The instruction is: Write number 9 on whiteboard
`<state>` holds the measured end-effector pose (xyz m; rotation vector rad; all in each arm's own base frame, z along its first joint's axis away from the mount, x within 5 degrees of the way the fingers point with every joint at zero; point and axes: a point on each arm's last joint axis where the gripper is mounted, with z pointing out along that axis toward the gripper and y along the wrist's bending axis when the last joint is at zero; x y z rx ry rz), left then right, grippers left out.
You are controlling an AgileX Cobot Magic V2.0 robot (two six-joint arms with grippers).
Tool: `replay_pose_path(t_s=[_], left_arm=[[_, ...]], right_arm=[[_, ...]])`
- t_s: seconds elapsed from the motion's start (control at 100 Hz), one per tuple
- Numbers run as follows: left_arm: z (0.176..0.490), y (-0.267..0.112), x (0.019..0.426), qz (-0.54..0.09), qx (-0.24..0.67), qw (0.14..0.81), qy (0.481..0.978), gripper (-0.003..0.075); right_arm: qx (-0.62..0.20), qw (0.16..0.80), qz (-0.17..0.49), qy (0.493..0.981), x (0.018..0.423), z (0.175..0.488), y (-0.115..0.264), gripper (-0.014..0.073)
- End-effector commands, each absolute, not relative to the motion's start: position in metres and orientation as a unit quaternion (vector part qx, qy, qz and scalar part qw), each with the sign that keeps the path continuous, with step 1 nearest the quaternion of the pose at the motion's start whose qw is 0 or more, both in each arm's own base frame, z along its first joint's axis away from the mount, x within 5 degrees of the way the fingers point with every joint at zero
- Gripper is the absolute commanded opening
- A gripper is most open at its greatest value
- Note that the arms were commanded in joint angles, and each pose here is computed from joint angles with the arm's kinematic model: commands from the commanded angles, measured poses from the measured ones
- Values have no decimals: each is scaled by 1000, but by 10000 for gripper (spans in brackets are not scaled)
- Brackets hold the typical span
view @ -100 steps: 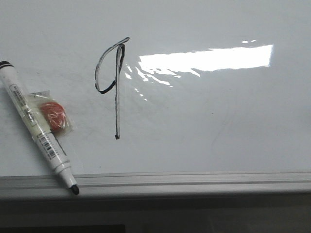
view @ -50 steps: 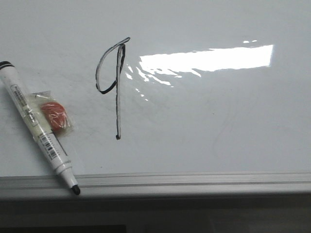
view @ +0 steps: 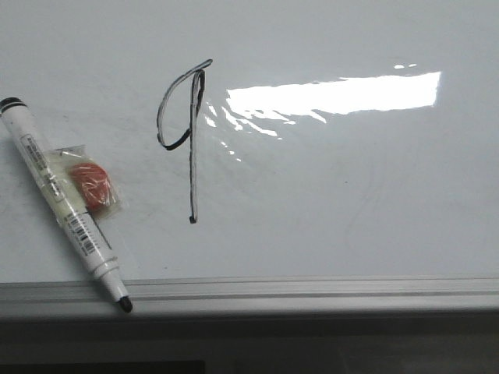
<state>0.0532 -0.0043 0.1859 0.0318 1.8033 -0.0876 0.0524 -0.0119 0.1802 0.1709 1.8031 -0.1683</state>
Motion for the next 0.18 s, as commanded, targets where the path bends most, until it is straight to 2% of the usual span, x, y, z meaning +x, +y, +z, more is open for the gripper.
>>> replay_pose_path(t_s=[0.0, 0.17], left_arm=[[178, -4, 54, -44, 6, 632, 774, -20], [178, -4, 54, -44, 6, 632, 774, -20]], right_arm=[[66, 626, -86, 772, 52, 180, -12, -64], [66, 626, -86, 772, 52, 180, -12, -64]])
